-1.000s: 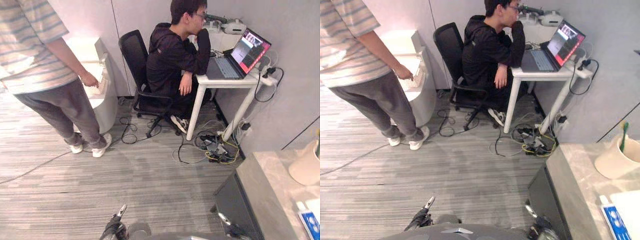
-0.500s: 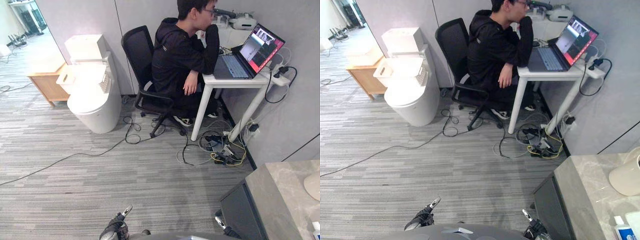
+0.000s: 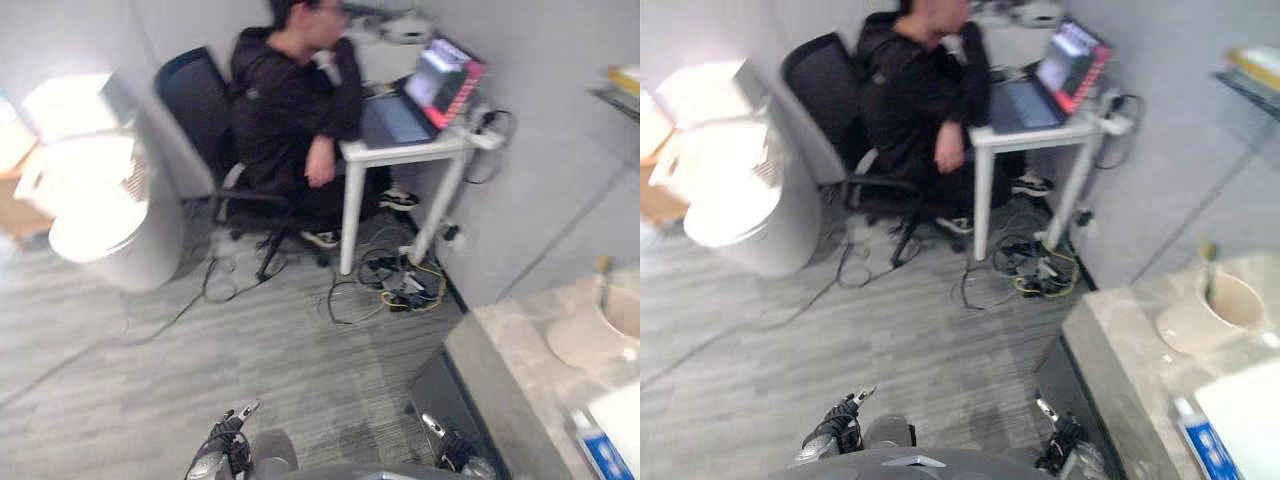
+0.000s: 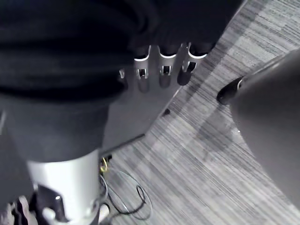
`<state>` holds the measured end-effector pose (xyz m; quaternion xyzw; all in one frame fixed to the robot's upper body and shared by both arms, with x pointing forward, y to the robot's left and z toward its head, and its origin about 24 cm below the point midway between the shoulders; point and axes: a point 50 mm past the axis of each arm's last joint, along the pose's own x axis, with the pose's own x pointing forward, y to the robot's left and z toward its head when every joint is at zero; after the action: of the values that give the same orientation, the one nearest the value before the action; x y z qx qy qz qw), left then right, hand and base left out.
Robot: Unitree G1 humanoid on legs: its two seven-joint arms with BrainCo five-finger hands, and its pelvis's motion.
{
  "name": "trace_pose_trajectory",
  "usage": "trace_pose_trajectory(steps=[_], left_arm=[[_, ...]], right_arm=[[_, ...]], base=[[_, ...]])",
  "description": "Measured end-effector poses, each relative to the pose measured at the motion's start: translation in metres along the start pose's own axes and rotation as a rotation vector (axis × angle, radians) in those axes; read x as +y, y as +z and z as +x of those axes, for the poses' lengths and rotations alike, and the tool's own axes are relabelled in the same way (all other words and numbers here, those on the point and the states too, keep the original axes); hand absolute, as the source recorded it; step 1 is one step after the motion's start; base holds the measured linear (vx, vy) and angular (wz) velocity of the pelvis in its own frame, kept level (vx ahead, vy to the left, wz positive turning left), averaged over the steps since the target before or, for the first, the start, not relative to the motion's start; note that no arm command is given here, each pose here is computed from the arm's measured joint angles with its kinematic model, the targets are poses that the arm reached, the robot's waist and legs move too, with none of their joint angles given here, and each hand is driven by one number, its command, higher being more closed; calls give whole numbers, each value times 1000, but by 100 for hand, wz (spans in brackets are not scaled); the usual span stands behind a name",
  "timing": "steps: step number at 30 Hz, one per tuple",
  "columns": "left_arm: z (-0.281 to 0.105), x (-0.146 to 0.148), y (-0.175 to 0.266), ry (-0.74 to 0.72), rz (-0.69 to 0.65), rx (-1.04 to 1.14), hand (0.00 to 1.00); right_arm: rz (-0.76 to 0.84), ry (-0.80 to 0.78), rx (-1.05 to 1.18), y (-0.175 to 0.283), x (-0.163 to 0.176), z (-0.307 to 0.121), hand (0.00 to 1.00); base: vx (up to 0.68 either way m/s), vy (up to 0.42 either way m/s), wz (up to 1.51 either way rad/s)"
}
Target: Organize washtable
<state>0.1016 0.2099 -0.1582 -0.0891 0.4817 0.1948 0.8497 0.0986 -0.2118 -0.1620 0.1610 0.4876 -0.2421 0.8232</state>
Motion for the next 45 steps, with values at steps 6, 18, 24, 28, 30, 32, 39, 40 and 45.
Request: trace_pose_trajectory(steps=[6, 18, 24, 28, 30, 32, 39, 40, 45], left_arm=[[-2, -6, -9, 7, -48, 19, 0], [-3, -14, -15, -39, 100, 43, 0], [-4, -9, -18, -32, 110, 49, 0], [-4, -23, -19, -85, 141, 61, 0], [-3, -24, -17, -91, 143, 60, 0], [-1, -23, -10, -89, 148, 43, 0], [1, -28, 5, -95, 151, -16, 0], [0, -30, 3, -101, 146, -13, 0], [-2, -28, -3, -99, 110, 3, 0]], right_arm=[[-17, -5, -1, -1, -4, -1, 0], [1, 37, -21, 4, 5, -1, 0], [-69, 51, -10, 3, 6, 0, 0], [-93, 42, -24, 11, 1, 1, 0], [-90, 45, -20, 10, 2, 1, 0], [-87, 51, -18, 8, 5, 1, 0], [-97, 36, -4, 3, -2, 0, 0], [-101, 29, -11, 6, -5, 0, 0], [-84, -1, -9, 4, -17, -1, 0]], base=[[-112, 62, -109], [140, 163, -111], [90, -267, -105], [-29, -119, -76], [-31, -130, -44], [-14, -83, -32], [-96, -57, -31], [-192, 43, -55], [-216, 135, -56]])
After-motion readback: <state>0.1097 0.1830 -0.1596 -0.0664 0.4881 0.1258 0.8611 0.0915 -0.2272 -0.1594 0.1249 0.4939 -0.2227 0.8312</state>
